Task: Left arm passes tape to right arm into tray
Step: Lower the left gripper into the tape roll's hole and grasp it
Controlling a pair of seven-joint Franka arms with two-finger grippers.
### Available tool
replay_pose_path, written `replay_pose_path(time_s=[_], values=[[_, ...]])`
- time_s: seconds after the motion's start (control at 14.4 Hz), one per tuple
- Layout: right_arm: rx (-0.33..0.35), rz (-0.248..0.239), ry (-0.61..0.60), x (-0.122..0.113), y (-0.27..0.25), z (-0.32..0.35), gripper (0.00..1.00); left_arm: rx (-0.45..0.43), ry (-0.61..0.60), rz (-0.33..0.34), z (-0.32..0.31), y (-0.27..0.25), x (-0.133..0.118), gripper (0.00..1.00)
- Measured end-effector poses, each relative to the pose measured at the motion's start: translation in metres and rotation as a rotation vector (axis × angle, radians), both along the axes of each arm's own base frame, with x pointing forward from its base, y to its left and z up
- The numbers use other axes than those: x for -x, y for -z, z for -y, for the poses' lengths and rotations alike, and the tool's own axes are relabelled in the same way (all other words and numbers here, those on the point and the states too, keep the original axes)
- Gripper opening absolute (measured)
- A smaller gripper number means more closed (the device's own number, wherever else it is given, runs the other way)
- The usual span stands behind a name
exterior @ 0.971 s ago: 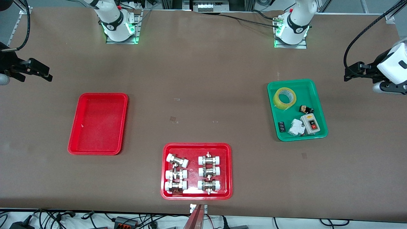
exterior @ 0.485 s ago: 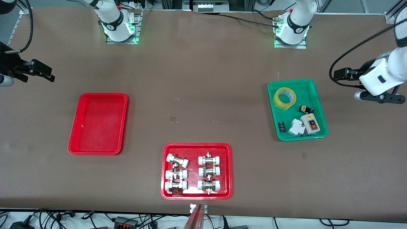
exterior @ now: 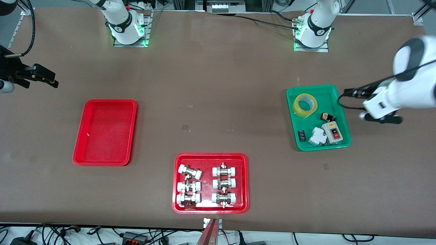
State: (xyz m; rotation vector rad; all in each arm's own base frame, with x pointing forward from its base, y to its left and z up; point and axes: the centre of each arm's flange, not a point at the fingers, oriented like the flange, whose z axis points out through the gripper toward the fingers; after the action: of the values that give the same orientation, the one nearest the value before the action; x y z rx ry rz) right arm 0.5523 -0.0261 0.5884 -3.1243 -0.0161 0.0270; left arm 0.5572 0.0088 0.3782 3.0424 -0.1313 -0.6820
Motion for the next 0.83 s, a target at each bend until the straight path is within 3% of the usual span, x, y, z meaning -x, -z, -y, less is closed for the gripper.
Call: replay_pose_path(time_s=[0.21, 0.49, 0.83], values=[[0.0, 0.0, 0.0, 0.0, 0.0, 0.0, 1.0, 0.017, 0.043, -0.055, 0.024, 0.07, 0.024, 1.0], [0.0, -0.002, -0.004, 0.0, 0.001, -0.002, 1.0, 0.043, 0.049, -0.008, 0.035, 0.135, 0.031, 1.0], [0.0, -0.014, -0.008, -0.004, 0.008, -0.004, 1.0, 0.045, 0.001, 0.003, 0.042, 0.172, 0.028, 1.0]])
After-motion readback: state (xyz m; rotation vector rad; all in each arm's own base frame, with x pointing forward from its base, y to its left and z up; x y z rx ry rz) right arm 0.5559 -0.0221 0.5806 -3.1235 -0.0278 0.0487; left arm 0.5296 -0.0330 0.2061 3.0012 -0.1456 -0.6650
